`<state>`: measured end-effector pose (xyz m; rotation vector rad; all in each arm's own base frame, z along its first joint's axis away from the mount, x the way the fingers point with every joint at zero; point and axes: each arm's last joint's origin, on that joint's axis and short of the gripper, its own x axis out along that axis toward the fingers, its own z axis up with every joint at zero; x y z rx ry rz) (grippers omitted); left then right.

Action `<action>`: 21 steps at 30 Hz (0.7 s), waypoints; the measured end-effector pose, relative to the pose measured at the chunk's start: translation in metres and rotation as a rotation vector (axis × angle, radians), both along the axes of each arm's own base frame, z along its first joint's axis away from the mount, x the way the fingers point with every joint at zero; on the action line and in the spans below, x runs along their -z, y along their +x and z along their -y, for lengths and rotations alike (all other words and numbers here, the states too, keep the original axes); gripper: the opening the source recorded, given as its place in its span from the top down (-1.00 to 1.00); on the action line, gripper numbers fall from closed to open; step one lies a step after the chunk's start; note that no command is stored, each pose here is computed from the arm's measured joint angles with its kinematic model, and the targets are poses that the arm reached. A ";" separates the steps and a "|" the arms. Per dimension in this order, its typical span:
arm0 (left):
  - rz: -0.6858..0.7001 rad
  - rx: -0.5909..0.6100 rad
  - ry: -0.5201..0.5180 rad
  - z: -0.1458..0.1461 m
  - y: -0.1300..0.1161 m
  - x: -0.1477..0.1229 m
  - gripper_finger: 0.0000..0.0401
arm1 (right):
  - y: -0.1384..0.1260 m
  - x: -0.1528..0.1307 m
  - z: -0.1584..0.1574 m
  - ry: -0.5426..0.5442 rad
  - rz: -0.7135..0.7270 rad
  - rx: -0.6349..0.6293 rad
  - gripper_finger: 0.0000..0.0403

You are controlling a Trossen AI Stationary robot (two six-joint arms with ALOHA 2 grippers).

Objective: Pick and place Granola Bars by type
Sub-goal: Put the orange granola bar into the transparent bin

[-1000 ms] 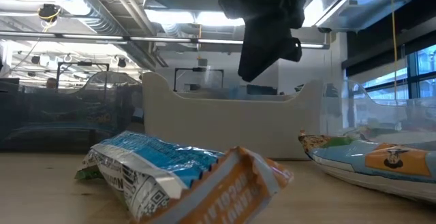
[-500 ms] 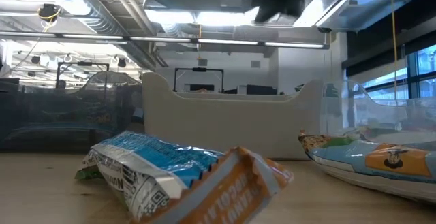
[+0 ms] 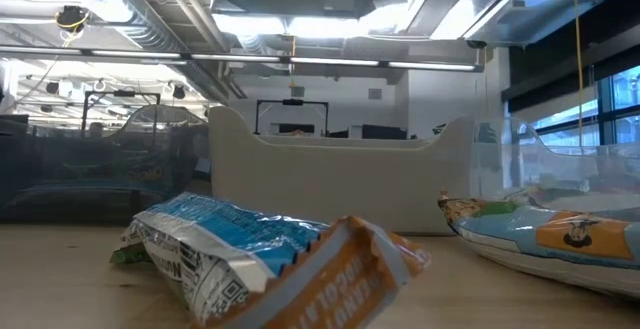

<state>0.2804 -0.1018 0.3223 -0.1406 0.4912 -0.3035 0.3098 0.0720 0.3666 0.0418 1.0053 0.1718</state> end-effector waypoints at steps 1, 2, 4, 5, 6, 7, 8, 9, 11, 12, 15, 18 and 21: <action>0.002 -0.024 0.010 -0.001 0.001 0.000 -0.15 | -0.001 0.000 0.000 -0.005 -0.002 -0.018 0.34; 0.004 -0.044 0.014 -0.001 0.002 0.001 -0.15 | -0.001 -0.001 0.000 -0.009 -0.001 -0.025 0.34; 0.003 -0.062 0.016 0.001 0.003 0.003 -0.14 | -0.002 0.000 0.000 -0.026 -0.001 -0.049 0.34; 0.012 -0.055 0.015 0.004 0.004 0.003 -0.13 | -0.002 0.000 0.000 -0.037 0.002 -0.065 0.34; 0.020 -0.036 0.027 0.008 0.005 0.005 -0.11 | -0.001 0.000 0.000 -0.046 0.007 -0.076 0.34; 0.014 -0.008 0.054 0.014 0.005 0.008 -0.10 | -0.001 0.000 0.000 -0.060 0.013 -0.078 0.34; 0.004 0.020 0.085 0.019 0.007 0.013 -0.08 | -0.001 0.000 0.001 -0.081 0.018 -0.067 0.34; -0.009 0.046 0.115 0.025 0.009 0.020 -0.07 | -0.001 0.000 0.002 -0.104 0.020 -0.051 0.34; -0.052 0.073 0.162 0.036 0.015 0.036 -0.04 | -0.001 0.001 0.005 -0.160 0.013 -0.012 0.34; -0.075 0.080 0.179 0.042 0.019 0.046 -0.03 | -0.002 0.001 0.007 -0.183 0.005 0.004 0.34; -0.148 0.079 0.247 0.059 0.029 0.078 0.01 | -0.003 0.002 0.008 -0.211 -0.007 0.020 0.34; -0.214 0.087 0.314 0.076 0.035 0.113 0.03 | -0.003 0.002 0.008 -0.196 -0.010 0.042 0.34; -0.246 0.079 0.317 0.093 0.041 0.142 0.06 | -0.004 0.002 0.006 -0.162 -0.018 0.093 0.34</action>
